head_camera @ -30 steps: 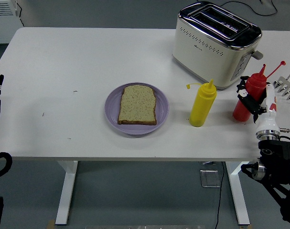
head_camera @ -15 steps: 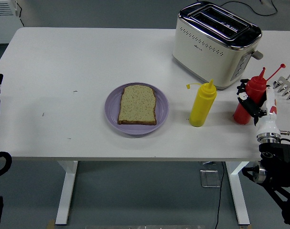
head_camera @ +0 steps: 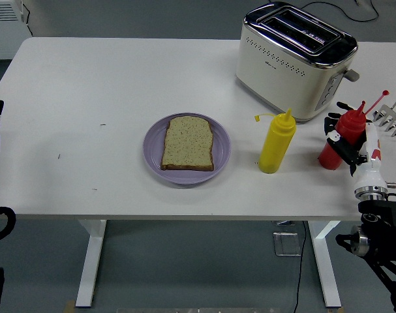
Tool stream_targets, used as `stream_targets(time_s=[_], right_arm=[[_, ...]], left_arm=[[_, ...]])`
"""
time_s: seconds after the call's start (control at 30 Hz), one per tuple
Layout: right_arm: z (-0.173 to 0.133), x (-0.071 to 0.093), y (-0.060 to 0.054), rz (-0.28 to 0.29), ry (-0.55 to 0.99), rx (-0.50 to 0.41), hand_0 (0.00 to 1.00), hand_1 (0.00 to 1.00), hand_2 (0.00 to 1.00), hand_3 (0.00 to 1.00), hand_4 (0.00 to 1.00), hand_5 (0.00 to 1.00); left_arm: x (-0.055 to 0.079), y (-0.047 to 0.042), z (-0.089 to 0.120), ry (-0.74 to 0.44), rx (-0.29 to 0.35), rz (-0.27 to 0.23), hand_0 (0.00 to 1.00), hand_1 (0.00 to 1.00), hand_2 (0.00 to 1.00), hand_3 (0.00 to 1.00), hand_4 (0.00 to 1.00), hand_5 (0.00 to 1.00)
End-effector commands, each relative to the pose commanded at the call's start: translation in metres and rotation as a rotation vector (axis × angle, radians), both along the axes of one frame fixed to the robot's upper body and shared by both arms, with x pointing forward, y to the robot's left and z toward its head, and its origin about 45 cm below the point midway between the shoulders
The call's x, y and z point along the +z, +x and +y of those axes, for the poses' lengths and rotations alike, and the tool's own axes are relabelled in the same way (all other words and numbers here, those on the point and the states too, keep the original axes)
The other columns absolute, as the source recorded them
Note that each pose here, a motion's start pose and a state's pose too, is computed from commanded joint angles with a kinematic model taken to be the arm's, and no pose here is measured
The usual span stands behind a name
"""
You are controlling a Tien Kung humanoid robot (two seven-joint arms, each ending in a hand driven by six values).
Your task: Pick up the cup,pour liquid into bread,place the cup on the desk
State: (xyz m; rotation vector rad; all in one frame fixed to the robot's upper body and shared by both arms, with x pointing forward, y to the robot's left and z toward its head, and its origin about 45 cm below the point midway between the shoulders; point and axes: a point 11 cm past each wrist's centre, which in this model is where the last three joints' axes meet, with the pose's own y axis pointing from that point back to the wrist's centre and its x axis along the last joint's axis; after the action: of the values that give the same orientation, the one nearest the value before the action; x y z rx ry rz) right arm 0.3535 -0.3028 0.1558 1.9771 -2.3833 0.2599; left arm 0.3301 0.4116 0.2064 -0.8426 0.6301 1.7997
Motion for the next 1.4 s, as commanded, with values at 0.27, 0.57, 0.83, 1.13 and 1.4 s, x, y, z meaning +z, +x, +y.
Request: stream_targets(time_s=[0.27, 0.57, 0.83, 1.13, 1.4], right_arm=[[-0.001, -0.006, -0.006, 0.035, -0.007, 0.027, 0.909, 0.858, 0.966, 0.998, 0.789, 0.248], [-0.012, -0.011, -0.014, 0.048, 0.009, -0.005, 0.930, 0.879, 0.987, 0.998, 0.799, 0.241], [-0.020, -0.008, -0.030, 0.028, 0.041, -0.019, 0.954, 0.888, 0.998, 0.998, 0.806, 0.249], [-0.041, 0.006, -0.056, -0.015, 0.068, -0.082, 0.962, 0.892, 0.998, 0.998, 0.815, 0.250], [-0.059, 0.017, -0.075, -0.040, 0.101, -0.135, 0.954, 0.888, 0.998, 0.998, 0.831, 0.252]], left_arm=[[0.000, 0.0000, 0.000, 0.001, -0.001, 0.000, 0.785, 0.736, 0.737, 0.694, 0.511, 0.998], [-0.002, -0.0009, -0.001, 0.003, -0.003, 0.006, 0.785, 0.736, 0.737, 0.694, 0.513, 0.998], [-0.003, -0.0007, -0.003, 0.005, -0.010, 0.009, 0.785, 0.736, 0.737, 0.694, 0.511, 0.998], [-0.003, -0.0019, -0.002, 0.008, -0.009, 0.013, 0.785, 0.736, 0.737, 0.694, 0.513, 0.998], [0.000, -0.0001, -0.001, 0.010, -0.009, 0.004, 0.785, 0.736, 0.737, 0.694, 0.512, 0.998]])
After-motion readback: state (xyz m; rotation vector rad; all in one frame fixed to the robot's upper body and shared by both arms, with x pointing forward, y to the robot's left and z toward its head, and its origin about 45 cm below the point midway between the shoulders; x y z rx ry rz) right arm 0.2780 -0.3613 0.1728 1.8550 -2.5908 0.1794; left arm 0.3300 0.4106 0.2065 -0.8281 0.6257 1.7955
